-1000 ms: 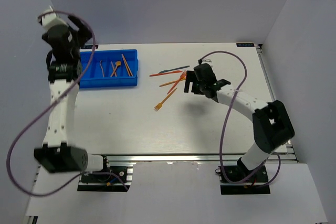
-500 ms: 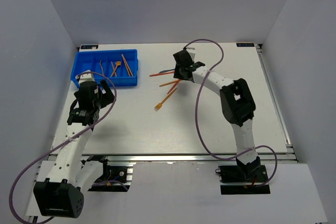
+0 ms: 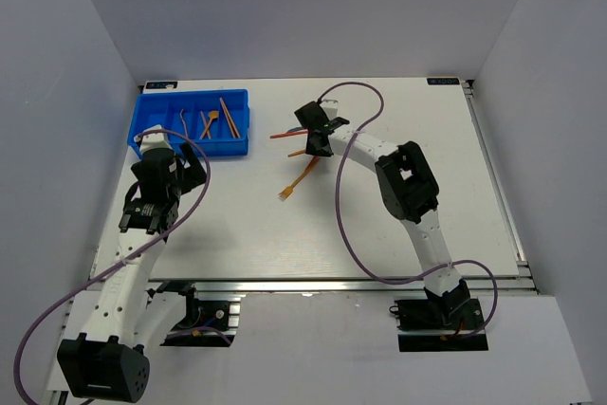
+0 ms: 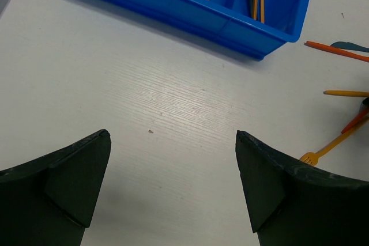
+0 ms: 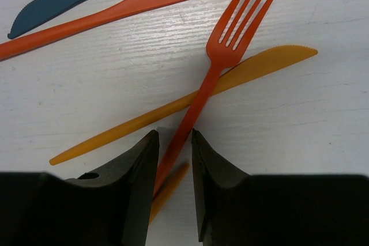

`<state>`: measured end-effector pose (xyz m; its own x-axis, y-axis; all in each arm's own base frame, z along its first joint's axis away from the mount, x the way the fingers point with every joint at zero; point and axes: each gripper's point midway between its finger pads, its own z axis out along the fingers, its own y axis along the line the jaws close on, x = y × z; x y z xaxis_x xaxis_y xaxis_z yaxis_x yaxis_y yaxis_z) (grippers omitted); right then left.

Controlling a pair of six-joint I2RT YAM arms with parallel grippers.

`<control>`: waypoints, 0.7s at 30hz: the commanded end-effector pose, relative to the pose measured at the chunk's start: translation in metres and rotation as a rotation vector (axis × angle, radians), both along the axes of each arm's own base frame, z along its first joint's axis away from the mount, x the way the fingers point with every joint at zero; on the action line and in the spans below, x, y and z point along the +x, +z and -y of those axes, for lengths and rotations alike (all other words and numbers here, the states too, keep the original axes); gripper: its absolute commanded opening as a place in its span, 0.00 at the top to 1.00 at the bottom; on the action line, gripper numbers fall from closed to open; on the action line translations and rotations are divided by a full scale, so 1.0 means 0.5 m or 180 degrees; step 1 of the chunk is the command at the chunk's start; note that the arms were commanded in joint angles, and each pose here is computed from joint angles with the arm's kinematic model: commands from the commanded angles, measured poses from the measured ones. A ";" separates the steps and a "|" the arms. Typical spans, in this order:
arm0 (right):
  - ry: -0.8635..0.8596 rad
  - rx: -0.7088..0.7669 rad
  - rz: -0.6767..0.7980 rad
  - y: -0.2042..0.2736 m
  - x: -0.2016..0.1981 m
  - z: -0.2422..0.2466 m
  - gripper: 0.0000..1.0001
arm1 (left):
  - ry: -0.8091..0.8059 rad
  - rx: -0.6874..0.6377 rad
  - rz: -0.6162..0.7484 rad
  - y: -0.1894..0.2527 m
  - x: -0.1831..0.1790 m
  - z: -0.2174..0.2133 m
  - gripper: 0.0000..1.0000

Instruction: Sort the eating utensils into containers

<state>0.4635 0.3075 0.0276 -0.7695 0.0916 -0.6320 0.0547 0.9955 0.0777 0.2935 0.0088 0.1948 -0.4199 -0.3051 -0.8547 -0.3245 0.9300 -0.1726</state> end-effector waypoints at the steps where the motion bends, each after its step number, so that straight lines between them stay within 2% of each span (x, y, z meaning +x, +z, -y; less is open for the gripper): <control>1: -0.0118 -0.0028 0.0000 -0.012 0.011 0.006 0.66 | -0.0067 -0.0018 0.0159 0.036 0.004 0.008 0.02; 4: -0.0133 -0.0019 -0.0017 -0.016 0.011 0.006 0.77 | -0.0088 -0.0029 0.0148 0.033 0.005 0.010 0.02; 8: -0.0185 0.0080 0.0041 -0.003 0.017 0.003 0.81 | -0.0105 -0.0037 0.0138 0.031 0.006 0.013 0.02; 12: -0.0287 0.0192 0.0127 0.023 0.034 0.008 0.90 | -0.0115 -0.0052 0.0148 0.032 0.007 0.014 0.02; 13: -0.0310 0.0217 0.0138 0.027 0.036 0.008 0.98 | -0.0128 -0.0057 0.0147 0.031 0.007 0.016 0.02; 14: -0.0330 0.0238 0.0142 0.030 0.041 0.014 1.00 | -0.0143 -0.0071 0.0162 0.033 0.008 0.018 0.02; 18: -0.0368 0.0298 0.0337 0.096 0.053 0.024 1.00 | -0.0340 -0.0233 0.0299 0.054 0.014 0.047 0.02; 20: -0.0249 0.0309 0.0439 0.120 0.048 0.025 1.00 | -0.0616 -0.0484 0.0441 0.080 0.022 0.089 0.02; 21: -0.0176 0.0402 0.0581 0.175 0.043 0.022 1.00 | -0.0722 -0.0588 0.0498 0.090 0.026 0.105 0.02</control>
<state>0.4743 0.2938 0.0326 -0.7483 0.1681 -0.6418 0.1192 0.9857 0.1193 0.2981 -0.0144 0.2005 -0.4267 -0.3291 -0.8424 -0.2225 0.9410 -0.2549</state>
